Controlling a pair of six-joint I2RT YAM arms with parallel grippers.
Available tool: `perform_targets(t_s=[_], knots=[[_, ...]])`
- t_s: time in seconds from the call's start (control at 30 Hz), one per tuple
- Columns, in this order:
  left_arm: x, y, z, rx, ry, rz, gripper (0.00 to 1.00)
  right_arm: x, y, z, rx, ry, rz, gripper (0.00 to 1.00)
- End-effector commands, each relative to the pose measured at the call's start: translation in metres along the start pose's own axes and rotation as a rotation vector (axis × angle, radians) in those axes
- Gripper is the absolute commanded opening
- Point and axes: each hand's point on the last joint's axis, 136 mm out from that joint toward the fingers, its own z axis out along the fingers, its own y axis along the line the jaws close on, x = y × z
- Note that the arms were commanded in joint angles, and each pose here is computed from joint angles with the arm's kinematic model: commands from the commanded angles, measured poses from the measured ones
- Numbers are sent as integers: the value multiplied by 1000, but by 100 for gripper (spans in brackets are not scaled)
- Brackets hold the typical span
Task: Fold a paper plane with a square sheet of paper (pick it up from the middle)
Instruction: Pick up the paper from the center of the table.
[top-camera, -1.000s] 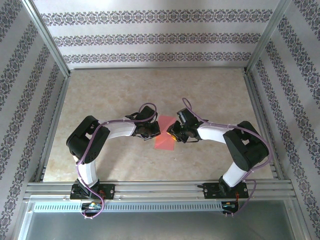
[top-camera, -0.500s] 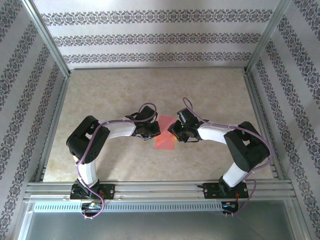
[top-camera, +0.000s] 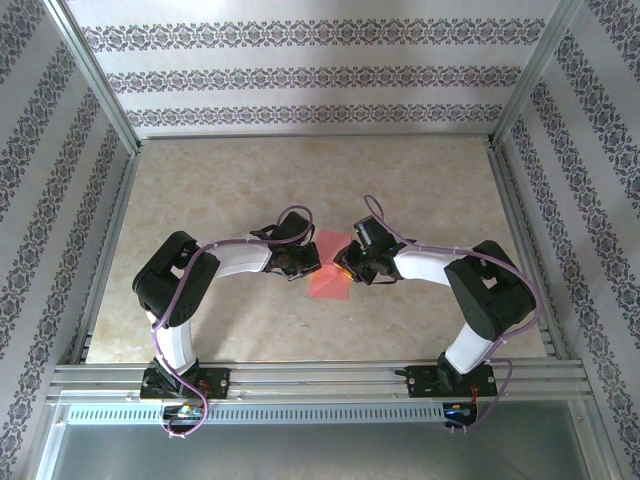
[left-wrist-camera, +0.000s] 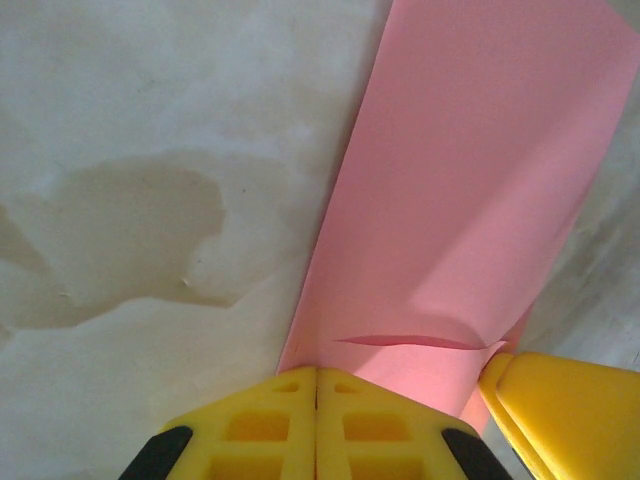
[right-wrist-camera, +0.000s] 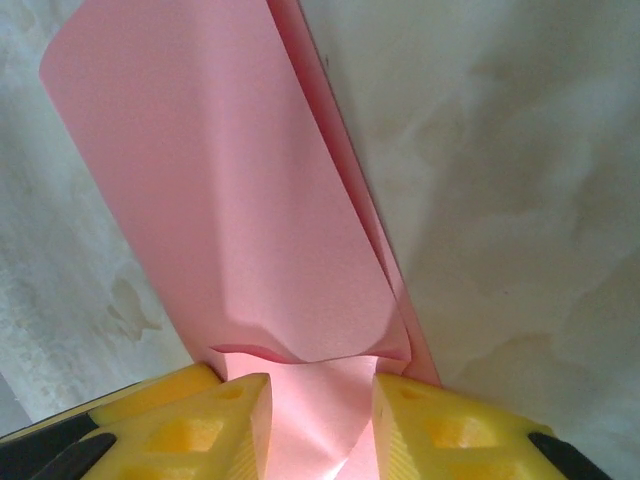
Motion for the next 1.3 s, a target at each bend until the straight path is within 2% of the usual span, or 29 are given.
perform_targets(t_s=[0.0, 0.17, 0.63, 1.27], knots=[[16, 40, 15, -116, 55, -52, 7, 2, -6, -6, 17, -15, -1, 33], [15, 41, 15, -118, 54, -52, 7, -1, -13, -13, 36, -51, 3, 34], [16, 39, 16, -111, 64, -55, 7, 5, -8, 0, 21, 4, -7, 33], [17, 42, 16, -118, 65, -57, 7, -4, 1, -13, -10, -44, -56, 25]])
